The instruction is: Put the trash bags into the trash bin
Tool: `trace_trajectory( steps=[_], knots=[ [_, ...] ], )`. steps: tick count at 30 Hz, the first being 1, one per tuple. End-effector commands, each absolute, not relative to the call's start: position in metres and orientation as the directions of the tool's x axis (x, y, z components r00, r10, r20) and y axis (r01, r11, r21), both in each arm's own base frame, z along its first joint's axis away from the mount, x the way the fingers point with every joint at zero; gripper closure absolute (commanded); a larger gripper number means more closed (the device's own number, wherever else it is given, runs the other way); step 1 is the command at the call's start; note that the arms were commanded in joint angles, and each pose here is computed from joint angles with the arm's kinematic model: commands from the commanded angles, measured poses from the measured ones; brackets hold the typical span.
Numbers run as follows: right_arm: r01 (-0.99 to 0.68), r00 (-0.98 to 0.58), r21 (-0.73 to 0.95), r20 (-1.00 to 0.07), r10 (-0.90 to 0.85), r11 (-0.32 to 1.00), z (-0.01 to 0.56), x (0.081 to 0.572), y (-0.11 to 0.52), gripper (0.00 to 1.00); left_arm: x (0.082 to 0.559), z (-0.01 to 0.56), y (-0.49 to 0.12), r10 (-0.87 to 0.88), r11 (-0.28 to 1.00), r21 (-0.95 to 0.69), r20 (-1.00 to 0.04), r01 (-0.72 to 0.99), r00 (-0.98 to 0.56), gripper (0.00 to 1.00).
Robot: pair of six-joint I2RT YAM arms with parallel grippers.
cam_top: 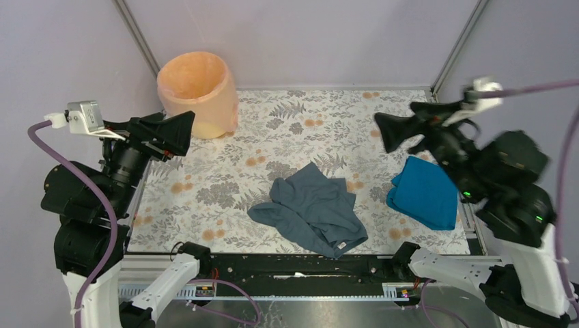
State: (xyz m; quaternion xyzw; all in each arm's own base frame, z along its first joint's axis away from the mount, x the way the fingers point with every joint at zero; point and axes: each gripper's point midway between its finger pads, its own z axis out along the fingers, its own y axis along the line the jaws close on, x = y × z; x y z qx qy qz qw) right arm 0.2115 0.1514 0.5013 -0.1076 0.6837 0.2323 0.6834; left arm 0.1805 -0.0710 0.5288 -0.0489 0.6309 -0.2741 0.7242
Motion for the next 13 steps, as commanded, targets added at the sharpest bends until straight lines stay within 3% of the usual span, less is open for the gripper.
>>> trace_trajectory(
  steps=[1,13],
  knots=[
    [-0.4,-0.065,0.156,-0.988,0.142,0.903,0.503,0.197,0.12,0.0,0.186,0.546,-0.071,-0.478,0.839,-0.423,-0.873,0.343,0.092,0.01],
    [-0.449,0.018,0.211,-0.969,0.245,0.868,0.525,0.178,0.109,0.0,0.179,0.553,-0.069,-0.485,0.835,-0.428,-0.869,0.346,0.095,0.01]
  ],
)
